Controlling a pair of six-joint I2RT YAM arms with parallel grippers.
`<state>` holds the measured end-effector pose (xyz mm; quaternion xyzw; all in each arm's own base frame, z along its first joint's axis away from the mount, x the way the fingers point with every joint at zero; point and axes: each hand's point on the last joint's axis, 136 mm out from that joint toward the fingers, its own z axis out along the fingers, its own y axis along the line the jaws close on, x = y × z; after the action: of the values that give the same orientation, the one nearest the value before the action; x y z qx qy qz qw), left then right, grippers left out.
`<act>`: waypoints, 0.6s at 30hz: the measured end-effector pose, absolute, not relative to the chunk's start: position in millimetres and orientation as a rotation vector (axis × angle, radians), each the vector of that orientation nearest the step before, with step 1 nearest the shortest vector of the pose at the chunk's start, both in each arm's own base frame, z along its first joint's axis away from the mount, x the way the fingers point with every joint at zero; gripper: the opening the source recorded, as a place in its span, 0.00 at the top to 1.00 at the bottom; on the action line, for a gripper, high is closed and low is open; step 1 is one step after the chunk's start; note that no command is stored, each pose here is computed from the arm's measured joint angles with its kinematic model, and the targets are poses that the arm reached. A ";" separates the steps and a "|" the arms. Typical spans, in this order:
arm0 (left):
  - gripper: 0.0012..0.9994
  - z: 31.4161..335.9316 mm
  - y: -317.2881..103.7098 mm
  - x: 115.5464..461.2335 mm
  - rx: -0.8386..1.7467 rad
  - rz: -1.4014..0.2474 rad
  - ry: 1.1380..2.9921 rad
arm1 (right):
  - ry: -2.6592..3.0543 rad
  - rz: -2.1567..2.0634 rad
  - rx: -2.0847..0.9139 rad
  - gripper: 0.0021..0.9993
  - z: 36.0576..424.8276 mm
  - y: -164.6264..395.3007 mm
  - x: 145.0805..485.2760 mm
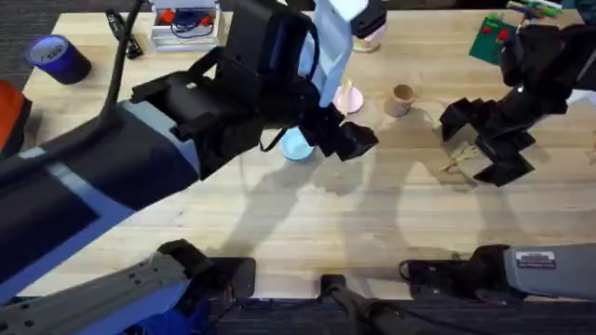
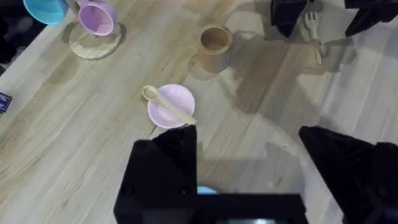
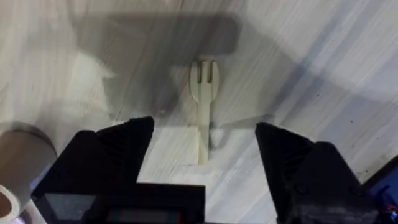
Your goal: Pick up a utensil and set it on the pink plate, then put the other utensil in the container.
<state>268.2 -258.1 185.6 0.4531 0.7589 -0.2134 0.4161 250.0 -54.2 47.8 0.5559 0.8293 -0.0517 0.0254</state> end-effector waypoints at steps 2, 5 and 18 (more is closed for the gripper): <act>0.01 185.7 -258.2 268.2 1.138 -0.536 1.905 | 2.563 -0.159 1.718 0.00 47.8 -54.2 250.2; 0.00 185.6 -258.1 268.2 1.138 -0.536 1.905 | 2.565 -0.161 1.720 0.00 46.9 -54.2 250.2; 0.01 185.6 -258.1 268.2 1.138 -0.536 1.906 | 2.579 -0.166 1.733 0.00 38.2 -53.5 253.3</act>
<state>268.2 -258.1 185.6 0.4532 0.7590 -0.2134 0.4160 253.3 -53.5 38.2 0.5569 0.8287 -0.0532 0.0149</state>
